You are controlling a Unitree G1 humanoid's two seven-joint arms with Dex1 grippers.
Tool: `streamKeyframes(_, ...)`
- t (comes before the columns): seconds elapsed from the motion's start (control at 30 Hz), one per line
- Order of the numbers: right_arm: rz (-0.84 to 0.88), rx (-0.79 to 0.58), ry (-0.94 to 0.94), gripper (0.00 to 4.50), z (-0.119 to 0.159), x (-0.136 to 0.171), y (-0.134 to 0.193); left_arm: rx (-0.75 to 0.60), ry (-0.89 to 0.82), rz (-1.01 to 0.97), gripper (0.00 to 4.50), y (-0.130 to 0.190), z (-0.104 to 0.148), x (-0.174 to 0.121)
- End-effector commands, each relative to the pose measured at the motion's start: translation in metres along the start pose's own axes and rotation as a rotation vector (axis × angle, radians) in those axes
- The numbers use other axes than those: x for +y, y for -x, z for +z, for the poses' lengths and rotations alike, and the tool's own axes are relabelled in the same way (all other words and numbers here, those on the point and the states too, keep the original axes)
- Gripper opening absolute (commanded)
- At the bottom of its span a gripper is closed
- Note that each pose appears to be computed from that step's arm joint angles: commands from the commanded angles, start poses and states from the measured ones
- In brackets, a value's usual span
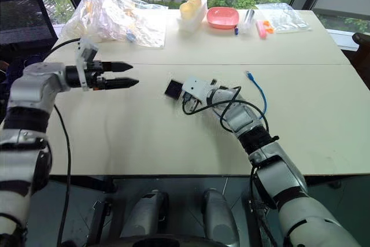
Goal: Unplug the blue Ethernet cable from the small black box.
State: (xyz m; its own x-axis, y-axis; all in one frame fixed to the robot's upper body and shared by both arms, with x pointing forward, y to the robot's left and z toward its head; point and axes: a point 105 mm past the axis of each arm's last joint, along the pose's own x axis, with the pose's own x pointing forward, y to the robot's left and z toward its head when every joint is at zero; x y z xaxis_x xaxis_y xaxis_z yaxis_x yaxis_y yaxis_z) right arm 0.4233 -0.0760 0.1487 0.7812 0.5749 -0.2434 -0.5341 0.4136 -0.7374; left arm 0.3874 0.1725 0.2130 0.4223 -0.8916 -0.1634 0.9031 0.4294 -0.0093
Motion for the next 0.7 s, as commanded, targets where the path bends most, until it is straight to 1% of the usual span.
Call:
streamKeyframes(0.03,-0.259,-0.21,0.435,0.05,0.059,-0.055,0.014,-0.138,0.084,-0.05,3.98,-0.007,0.027,0.005)
streamKeyframes(0.1,-0.334,-0.254,0.53,0.05,0.07,-0.067,0.019,-0.159,0.104,-0.058,3.98,-0.017,0.033,0.007)
streamKeyframes(0.2,-0.383,-0.315,0.607,0.05,0.083,-0.076,0.027,-0.157,0.066,-0.011,3.98,-0.029,0.039,0.015)
streamKeyframes(0.23,-0.39,-0.335,0.629,0.05,0.087,-0.077,0.029,-0.178,0.058,0.013,3.98,-0.032,0.045,0.018)
streamKeyframes(0.3,-0.388,-0.358,0.654,0.05,0.09,-0.076,0.031,-0.283,0.1,0.07,3.98,-0.038,0.065,0.024)
streamKeyframes(0.37,-0.382,-0.375,0.673,0.05,0.092,-0.073,0.031,-0.33,0.124,0.06,3.98,-0.042,0.074,0.023)
streamKeyframes(0.6,-0.379,-0.396,0.699,0.05,0.091,-0.07,0.035,-0.293,0.106,-0.012,3.98,-0.051,0.072,0.014)
streamKeyframes(0.7,-0.368,-0.424,0.696,0.05,0.094,-0.065,0.036,-0.289,0.106,-0.057,3.98,-0.053,0.074,0.008)
